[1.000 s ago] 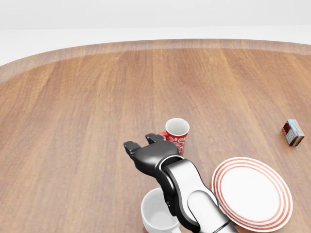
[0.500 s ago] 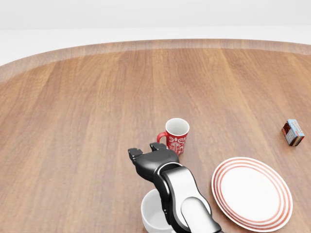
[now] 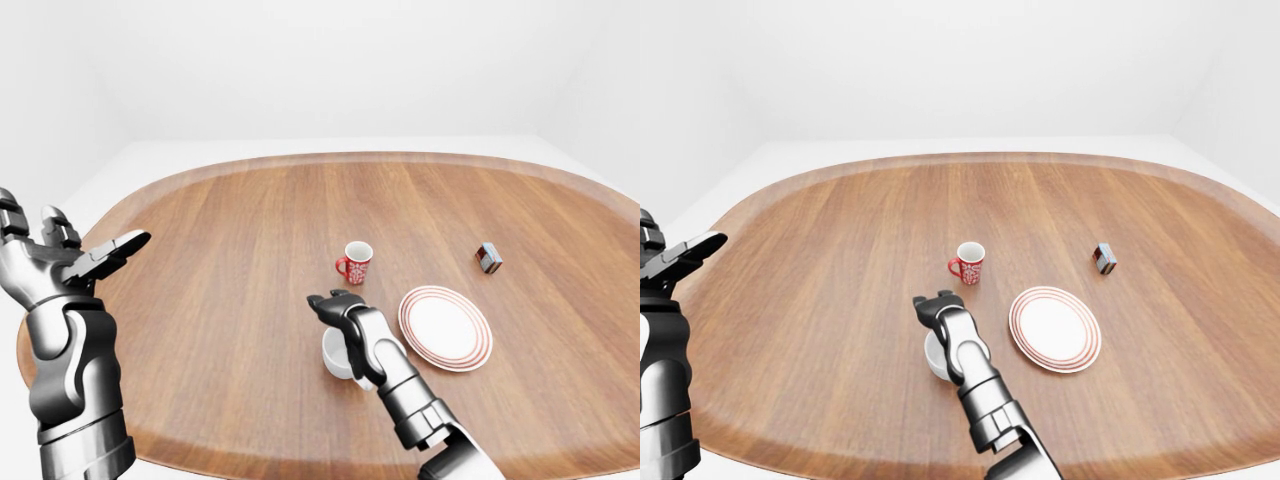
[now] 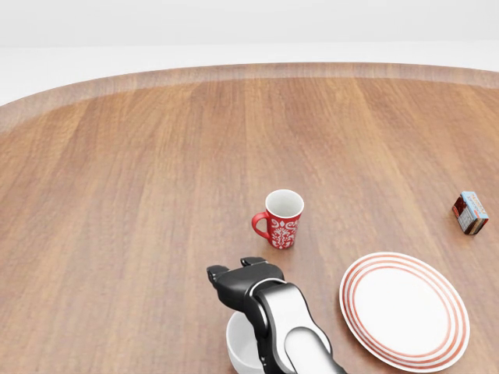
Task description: Put the white mug on the plate.
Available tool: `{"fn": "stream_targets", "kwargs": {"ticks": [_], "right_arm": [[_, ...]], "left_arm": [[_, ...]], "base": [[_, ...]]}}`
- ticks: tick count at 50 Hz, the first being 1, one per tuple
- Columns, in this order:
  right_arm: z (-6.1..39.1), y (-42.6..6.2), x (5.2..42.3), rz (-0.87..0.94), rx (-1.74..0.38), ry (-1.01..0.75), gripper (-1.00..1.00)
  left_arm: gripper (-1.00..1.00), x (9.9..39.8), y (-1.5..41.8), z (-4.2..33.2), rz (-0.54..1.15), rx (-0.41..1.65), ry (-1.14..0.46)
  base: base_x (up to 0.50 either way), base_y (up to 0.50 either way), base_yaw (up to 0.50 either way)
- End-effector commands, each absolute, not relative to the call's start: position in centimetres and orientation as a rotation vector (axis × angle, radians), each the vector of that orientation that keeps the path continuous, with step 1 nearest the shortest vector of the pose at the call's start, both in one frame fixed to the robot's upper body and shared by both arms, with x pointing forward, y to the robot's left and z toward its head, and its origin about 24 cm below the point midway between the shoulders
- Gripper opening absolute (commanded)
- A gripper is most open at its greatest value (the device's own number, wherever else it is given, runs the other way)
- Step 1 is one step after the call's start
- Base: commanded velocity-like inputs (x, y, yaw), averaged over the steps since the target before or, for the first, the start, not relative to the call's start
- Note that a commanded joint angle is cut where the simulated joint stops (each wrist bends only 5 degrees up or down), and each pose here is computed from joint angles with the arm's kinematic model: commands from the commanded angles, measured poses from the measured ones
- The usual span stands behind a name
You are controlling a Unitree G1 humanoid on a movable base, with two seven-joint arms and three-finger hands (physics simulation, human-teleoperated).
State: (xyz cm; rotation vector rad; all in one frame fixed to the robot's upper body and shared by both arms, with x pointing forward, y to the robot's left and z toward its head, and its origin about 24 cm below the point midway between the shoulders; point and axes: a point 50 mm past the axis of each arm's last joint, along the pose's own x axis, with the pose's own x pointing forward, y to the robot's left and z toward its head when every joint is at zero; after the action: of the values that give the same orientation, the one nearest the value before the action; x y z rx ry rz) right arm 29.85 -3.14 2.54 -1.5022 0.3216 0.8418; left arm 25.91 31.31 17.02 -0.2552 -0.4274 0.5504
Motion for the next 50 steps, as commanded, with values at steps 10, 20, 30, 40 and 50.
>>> {"fn": "stream_targets", "kwargs": {"ticks": [10,20,30,40,50], "right_arm": [[0.3,-3.2,29.6,0.934,-1.447,0.416,1.0],[-0.2,-3.3,29.6,0.957,-1.429,0.441,1.0],[0.4,-3.2,29.7,0.941,-1.436,0.413,-1.0],[0.6,-3.4,30.1,0.933,-1.434,0.418,-1.0],[3.9,-4.5,32.6,0.818,-1.466,0.349,-1.0]], "left_arm": [[1.0,25.9,31.3,17.0,0.55,-0.255,-0.428],[1.0,25.9,31.3,17.0,0.55,-0.254,-0.425],[1.0,26.0,31.3,16.8,0.549,-0.254,-0.42],[1.0,26.0,31.2,16.8,0.549,-0.254,-0.417],[1.0,25.9,31.2,16.9,0.548,-0.253,-0.426]], "base": [[0.0,0.0,0.0],[0.0,0.0,0.0],[0.0,0.0,0.0],[0.0,0.0,0.0],[0.0,0.0,0.0]]}}
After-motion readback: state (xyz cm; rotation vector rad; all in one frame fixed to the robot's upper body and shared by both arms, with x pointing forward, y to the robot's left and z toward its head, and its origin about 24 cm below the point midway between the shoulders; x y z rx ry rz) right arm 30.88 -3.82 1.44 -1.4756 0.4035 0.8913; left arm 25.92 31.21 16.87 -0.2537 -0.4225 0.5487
